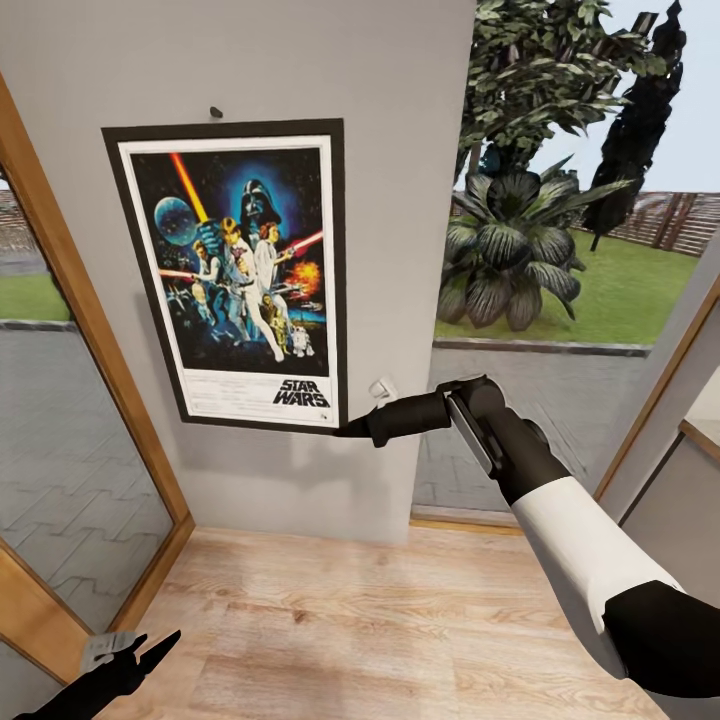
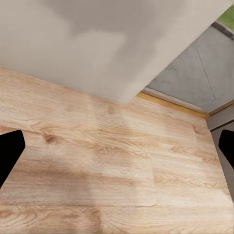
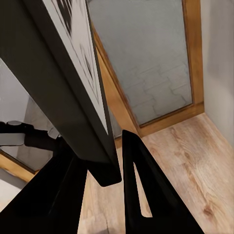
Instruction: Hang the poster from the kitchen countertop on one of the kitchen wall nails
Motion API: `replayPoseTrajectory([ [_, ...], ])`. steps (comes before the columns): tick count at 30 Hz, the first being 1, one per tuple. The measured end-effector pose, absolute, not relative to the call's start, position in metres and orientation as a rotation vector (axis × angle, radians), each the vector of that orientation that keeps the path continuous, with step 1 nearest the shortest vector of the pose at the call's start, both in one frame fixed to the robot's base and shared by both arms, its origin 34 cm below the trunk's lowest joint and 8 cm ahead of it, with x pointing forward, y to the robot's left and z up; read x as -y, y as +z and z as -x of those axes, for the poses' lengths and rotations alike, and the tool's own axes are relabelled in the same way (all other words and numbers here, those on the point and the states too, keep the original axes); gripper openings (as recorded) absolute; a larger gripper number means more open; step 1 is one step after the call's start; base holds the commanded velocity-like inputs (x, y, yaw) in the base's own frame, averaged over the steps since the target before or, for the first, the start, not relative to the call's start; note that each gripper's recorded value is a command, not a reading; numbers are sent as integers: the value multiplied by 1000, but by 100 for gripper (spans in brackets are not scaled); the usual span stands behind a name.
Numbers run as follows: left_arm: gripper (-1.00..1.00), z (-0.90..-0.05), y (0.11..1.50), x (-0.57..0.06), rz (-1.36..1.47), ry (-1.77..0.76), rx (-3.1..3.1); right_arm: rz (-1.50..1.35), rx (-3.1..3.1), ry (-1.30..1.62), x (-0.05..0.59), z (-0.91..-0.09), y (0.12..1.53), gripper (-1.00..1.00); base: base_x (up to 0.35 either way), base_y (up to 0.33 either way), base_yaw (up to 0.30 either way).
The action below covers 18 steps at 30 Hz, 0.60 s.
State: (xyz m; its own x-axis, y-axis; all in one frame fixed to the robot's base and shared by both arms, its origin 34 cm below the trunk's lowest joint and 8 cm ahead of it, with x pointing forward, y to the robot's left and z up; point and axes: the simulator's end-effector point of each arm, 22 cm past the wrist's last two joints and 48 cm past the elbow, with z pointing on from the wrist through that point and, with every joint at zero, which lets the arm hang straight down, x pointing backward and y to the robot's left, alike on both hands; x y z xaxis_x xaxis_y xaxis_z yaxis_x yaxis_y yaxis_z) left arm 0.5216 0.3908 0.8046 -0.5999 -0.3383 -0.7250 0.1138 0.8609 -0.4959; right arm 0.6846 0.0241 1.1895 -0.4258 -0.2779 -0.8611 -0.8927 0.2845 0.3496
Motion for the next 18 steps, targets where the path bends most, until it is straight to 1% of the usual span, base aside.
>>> replayPoseTrajectory([
  [18,100,-522,805,-391,163,-634,-2127,1047,-1863,1132,-23,-686,1191,-100,0,0,0],
])
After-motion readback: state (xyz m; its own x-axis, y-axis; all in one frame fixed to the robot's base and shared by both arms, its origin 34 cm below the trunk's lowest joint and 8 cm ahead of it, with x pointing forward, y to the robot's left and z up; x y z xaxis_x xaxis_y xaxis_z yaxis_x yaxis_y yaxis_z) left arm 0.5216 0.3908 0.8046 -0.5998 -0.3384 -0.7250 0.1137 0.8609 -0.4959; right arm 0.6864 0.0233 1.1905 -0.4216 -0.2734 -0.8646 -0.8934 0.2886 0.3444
